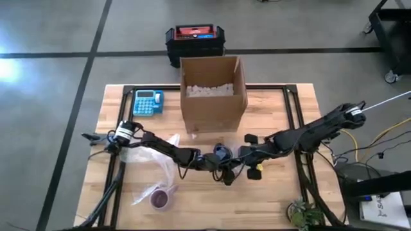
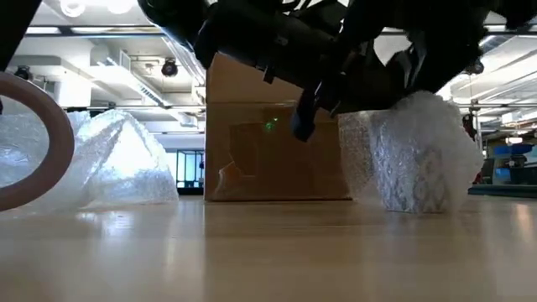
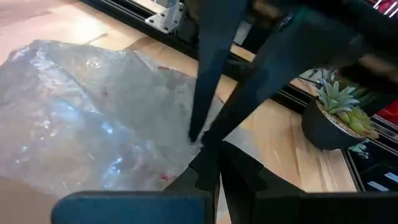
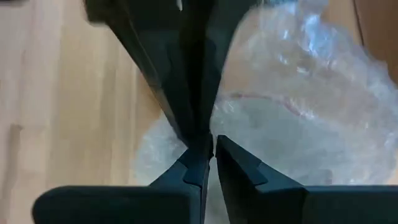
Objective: Wrap mug
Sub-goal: Wrap the white mug with bubble wrap
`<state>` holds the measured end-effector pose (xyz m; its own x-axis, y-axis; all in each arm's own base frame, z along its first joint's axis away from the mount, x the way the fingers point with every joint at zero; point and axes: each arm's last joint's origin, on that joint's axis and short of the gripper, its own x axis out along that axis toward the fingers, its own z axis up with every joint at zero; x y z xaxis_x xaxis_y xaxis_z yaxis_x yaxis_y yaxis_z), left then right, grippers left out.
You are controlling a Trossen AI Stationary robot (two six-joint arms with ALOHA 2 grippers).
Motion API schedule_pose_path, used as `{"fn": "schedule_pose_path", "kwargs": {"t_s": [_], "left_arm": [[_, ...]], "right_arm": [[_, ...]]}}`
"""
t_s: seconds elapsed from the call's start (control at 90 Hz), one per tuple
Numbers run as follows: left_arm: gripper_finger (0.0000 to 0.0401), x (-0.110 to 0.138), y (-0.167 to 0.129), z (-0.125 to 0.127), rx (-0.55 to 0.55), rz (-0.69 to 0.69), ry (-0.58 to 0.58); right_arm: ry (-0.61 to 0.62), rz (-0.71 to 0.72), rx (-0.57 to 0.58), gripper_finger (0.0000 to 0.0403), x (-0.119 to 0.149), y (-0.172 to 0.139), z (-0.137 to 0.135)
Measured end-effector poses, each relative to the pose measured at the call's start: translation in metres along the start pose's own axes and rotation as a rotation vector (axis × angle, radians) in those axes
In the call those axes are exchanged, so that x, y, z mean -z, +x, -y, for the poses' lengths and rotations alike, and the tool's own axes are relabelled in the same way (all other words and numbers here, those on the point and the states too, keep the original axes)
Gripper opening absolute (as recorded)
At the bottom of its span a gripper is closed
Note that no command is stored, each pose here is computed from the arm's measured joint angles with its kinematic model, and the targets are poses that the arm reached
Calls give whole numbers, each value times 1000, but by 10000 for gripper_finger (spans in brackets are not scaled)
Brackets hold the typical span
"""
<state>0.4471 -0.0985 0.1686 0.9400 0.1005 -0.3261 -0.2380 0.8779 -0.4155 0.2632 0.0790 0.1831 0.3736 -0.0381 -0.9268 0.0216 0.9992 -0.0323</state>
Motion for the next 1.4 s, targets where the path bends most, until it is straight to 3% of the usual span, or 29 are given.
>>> {"fn": "schedule_pose_path", "kwargs": {"t_s": [0.189,0.511,0.822,1.111,1.289,1.4], "left_arm": [[1,-6,-4,3,48,-17,6],[1,-24,-30,12,69,-149,1],[1,-25,-47,19,37,-230,-7],[1,-26,-48,21,40,-221,-1],[1,-14,-39,16,25,-242,6],[1,-8,-36,12,12,-275,13]], "right_arm": [[-6,-35,36,18,2,13,0],[49,83,-78,18,-11,21,-10],[122,144,-139,18,-19,26,-14],[112,219,-205,18,-31,21,-23],[62,187,-189,18,-33,11,-22],[13,109,-153,18,-38,-12,-20]]}}
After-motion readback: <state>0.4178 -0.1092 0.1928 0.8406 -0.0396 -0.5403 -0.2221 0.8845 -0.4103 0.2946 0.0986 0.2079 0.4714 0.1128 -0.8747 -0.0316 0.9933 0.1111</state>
